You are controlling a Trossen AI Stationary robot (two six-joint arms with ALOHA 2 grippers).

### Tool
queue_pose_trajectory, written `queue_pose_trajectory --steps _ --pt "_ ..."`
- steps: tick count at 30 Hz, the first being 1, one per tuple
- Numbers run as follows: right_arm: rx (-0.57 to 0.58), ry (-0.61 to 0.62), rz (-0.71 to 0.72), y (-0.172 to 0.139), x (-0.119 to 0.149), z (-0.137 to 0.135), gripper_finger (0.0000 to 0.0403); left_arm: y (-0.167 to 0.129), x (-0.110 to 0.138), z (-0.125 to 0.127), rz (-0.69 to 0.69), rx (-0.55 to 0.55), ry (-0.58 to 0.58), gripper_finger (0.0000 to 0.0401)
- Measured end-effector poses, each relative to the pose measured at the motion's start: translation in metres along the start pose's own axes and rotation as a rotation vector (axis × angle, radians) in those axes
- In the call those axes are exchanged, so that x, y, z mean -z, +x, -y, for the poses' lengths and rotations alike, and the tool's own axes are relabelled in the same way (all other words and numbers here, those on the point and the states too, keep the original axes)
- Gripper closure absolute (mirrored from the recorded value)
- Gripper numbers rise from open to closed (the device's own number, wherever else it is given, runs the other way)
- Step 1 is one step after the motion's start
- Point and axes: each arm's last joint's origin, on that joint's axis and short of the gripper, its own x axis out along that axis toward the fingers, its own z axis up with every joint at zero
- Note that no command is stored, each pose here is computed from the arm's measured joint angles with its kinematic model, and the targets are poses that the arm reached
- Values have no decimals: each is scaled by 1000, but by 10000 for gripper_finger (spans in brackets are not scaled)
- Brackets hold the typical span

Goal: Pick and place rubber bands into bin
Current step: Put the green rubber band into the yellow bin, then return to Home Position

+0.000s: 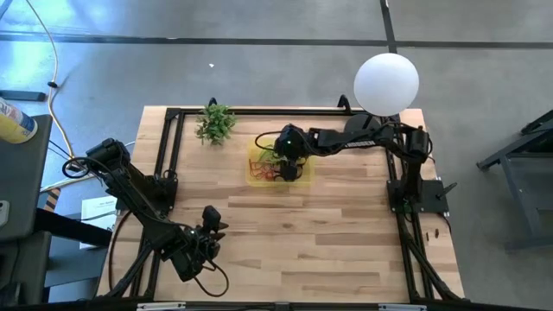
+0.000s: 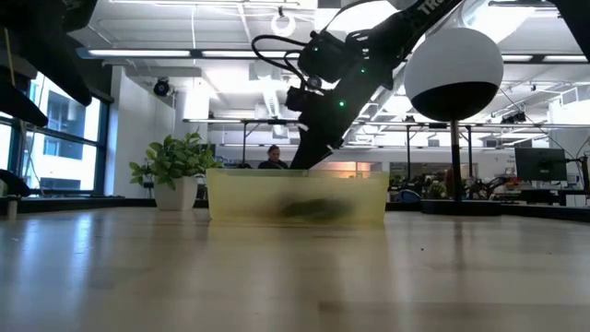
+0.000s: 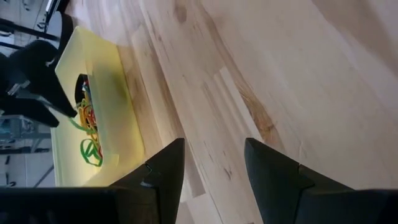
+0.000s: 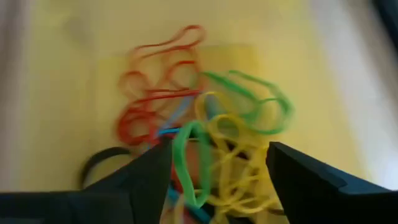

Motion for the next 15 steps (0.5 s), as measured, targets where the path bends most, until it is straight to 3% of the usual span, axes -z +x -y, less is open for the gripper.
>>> queue_pose_trajectory --steps 4,9,12,15 --pt "-138 46 15 -1 2 7 143 0 -2 0 19 -4 -18 245" --pt "-179 62 33 -4 1 14 143 0 -7 1 57 1 -27 245" --pt "-186 50 54 -5 -2 10 143 -1 -18 0 146 -44 27 245" --pt "-191 -8 79 -12 -7 2 142 -5 -33 -2 251 -108 154 245"
